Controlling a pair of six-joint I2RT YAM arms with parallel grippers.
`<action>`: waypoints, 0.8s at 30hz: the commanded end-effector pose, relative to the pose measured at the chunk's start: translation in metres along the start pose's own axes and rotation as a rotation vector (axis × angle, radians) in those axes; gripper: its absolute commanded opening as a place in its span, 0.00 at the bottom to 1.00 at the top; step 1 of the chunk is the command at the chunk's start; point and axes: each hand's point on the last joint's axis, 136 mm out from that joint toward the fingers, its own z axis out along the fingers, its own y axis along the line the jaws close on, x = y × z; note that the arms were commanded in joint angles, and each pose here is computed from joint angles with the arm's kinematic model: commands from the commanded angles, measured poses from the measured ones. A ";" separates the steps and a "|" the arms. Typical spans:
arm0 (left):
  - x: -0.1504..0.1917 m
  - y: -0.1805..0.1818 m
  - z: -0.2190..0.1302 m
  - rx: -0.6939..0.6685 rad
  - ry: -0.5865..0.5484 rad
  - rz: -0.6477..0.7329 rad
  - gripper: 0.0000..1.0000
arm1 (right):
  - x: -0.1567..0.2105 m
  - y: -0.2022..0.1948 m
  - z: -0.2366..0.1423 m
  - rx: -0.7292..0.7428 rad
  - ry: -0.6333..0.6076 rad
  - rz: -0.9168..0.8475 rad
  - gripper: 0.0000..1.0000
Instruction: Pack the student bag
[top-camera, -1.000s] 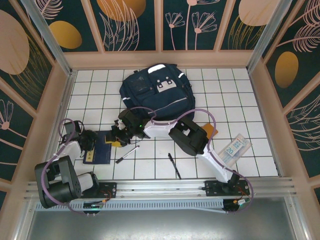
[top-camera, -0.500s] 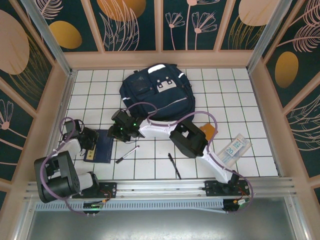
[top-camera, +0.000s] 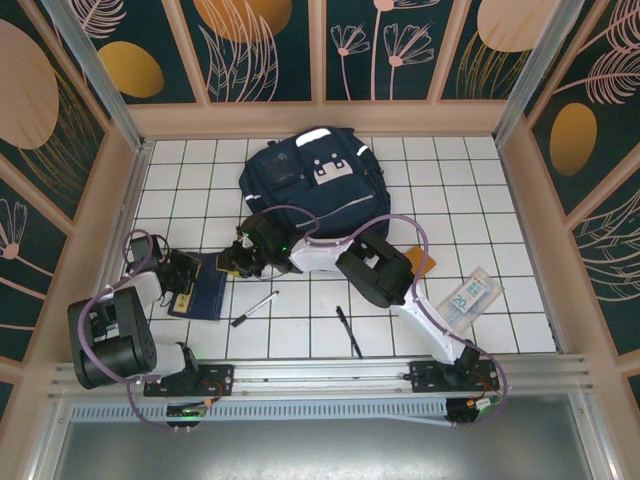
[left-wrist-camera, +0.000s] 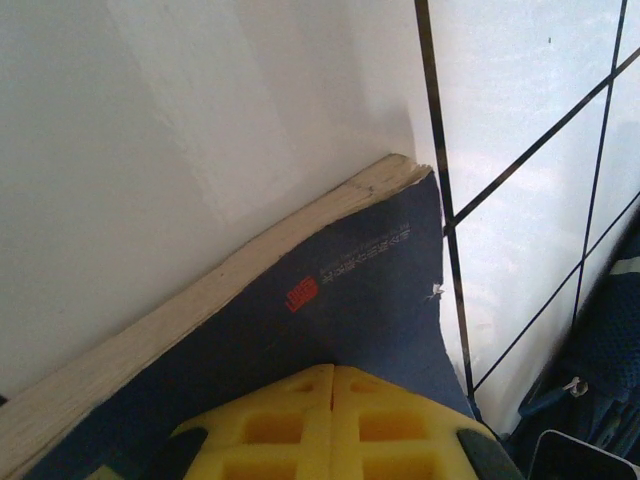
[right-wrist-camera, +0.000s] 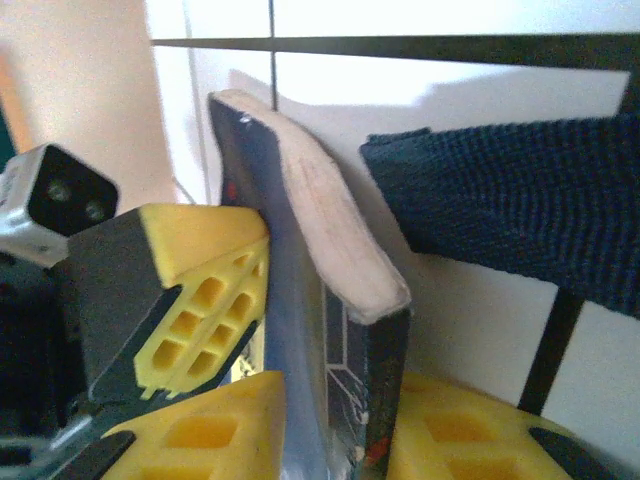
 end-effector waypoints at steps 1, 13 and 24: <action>0.051 0.082 -0.001 -0.288 0.163 -0.132 0.00 | 0.015 0.013 0.003 -0.088 0.010 -0.055 0.25; -0.016 -0.056 -0.075 -0.045 -0.116 0.341 0.52 | -0.016 0.040 -0.065 0.009 -0.158 -0.144 0.00; 0.093 -0.241 -0.134 0.384 -0.101 1.024 0.65 | -0.060 0.025 -0.307 0.123 -0.453 -0.152 0.00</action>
